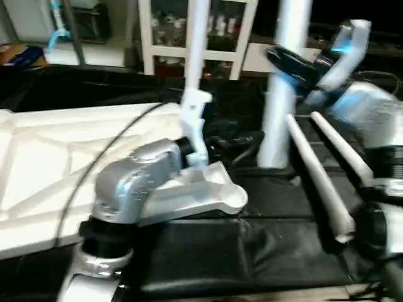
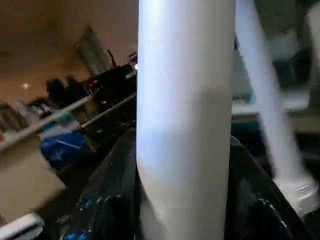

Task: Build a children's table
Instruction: Insert table leg to table base

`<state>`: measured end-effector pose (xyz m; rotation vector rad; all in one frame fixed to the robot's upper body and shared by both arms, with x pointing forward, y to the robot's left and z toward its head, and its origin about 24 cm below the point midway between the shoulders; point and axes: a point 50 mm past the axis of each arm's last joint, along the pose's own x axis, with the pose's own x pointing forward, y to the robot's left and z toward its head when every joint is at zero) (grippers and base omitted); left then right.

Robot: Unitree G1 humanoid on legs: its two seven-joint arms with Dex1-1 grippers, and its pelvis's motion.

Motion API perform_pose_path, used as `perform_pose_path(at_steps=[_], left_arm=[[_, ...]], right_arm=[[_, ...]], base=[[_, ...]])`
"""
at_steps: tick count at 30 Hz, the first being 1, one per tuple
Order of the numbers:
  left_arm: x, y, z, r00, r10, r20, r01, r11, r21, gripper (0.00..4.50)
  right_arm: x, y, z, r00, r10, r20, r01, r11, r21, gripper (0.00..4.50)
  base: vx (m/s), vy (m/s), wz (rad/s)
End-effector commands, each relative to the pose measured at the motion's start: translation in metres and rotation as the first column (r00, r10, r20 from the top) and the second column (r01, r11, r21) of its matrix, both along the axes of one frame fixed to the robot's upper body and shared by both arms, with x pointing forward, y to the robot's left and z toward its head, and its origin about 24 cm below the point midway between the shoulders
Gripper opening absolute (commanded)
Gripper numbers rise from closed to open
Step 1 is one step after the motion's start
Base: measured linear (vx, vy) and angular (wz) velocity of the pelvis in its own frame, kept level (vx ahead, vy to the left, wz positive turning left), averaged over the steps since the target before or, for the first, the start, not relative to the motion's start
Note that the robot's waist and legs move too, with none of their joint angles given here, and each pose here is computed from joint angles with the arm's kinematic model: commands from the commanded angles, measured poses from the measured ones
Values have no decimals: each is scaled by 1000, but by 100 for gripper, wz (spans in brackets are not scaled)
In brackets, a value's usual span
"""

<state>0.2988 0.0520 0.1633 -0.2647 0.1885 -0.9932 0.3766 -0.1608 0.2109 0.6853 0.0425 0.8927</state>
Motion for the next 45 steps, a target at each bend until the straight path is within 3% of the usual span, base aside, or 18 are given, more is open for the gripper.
perform_pose_path(at_steps=[1,5,9,12,19,21,25,30,32,45], left_arm=[[1,-5,5,999,-2,-36,1,1000,-28,437],[-4,-14,16,991,-53,-120,32,985,-170,450],[-4,-16,7,996,-10,-85,7,999,-39,450],[-7,-15,-5,992,-6,-125,9,1000,26,450],[-9,-11,-12,988,13,-153,-1,997,80,450],[-9,-8,-10,986,18,-166,-9,998,56,414],[-10,-4,-10,988,14,-152,-5,998,55,401],[-11,-3,-10,989,12,-150,-6,999,42,339],[-10,-2,-8,989,19,-146,-15,1000,28,339],[-9,0,-4,991,22,-133,-23,1000,-4,237]], right_arm=[[0,4,0,999,-43,-3,43,998,40,154],[-3,24,-7,999,-49,1,49,998,49,154],[-5,33,-4,998,-50,-34,54,992,111,154],[-5,35,-4,992,-109,-56,115,987,116,154],[-3,32,6,985,-162,-63,170,972,160,154],[-5,32,8,984,-170,-57,177,972,156,154],[-8,32,3,982,-178,-64,184,976,117,154],[-10,32,2,981,-178,-74,186,975,118,154],[-10,33,2,980,-181,-78,190,974,122,154],[-14,35,2,982,-173,-81,183,975,124,154]], base=[[0,0,0],[0,0,0],[0,0,0],[0,0,0],[0,0,0],[0,0,0],[0,0,0],[0,0,0],[0,0,0],[0,0,0]])
